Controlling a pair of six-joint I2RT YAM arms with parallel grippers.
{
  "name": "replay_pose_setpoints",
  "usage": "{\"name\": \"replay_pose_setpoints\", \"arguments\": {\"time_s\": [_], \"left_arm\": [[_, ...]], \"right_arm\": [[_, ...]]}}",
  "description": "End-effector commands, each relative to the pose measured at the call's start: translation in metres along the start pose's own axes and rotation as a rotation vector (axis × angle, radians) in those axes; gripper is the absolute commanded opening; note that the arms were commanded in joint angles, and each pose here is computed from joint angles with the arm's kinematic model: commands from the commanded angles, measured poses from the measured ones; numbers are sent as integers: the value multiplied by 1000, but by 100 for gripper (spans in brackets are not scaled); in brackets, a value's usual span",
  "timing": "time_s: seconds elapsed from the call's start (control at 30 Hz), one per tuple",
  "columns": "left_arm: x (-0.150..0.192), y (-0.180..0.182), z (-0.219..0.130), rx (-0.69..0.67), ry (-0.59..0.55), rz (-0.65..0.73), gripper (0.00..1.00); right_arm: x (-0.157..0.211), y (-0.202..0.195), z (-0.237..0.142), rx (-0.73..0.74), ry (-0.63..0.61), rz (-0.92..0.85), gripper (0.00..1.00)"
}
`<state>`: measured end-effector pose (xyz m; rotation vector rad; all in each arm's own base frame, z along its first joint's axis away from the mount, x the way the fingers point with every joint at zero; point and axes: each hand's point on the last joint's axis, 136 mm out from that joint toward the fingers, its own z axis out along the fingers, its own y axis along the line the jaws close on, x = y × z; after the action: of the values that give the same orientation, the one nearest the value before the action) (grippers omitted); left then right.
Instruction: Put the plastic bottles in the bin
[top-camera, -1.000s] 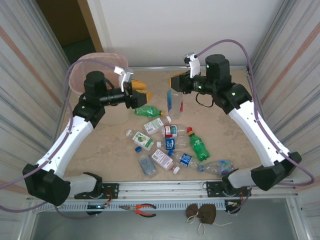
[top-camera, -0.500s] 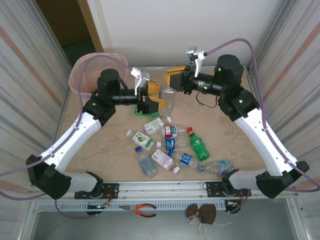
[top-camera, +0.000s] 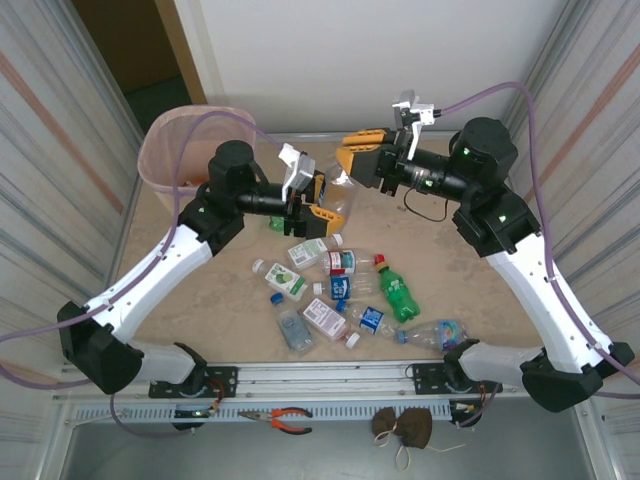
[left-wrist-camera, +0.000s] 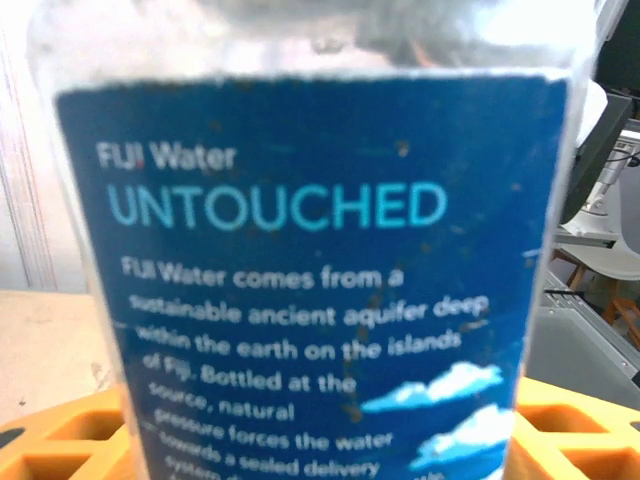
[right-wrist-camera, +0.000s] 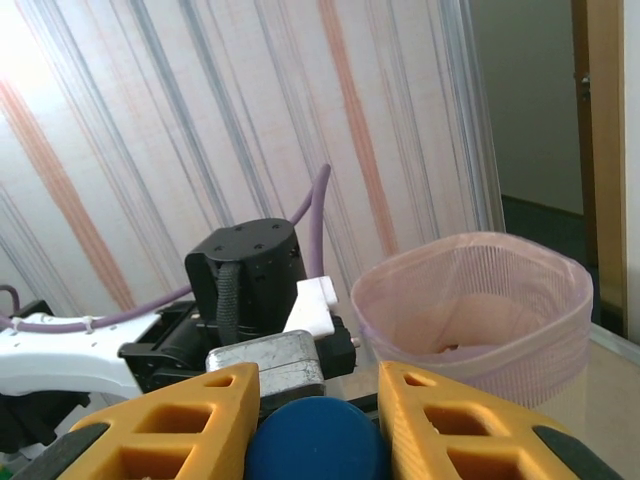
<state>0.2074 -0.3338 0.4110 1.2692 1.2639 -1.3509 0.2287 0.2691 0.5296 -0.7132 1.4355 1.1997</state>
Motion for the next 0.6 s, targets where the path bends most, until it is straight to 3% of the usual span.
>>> {"name": "replay_pose_setpoints", "arguments": {"time_s": [0.0,0.3,0.4,0.57], "left_arm": [[-26,-21,-4,57,-42,102,59],[-29,-24,-7,40,-40,110,50],[-28,-22,-8,14,-27,112,50],[-32,-13,-16,-64,-11,107,50]], "right_arm": [[-9,18,-6,-52,-28,-27,32],[-9,18,-6,-35,-32,-36,35],[-10,13,-8,1,-38,-37,44],[-16,-2,-18,133,-58,-40,69]]}}
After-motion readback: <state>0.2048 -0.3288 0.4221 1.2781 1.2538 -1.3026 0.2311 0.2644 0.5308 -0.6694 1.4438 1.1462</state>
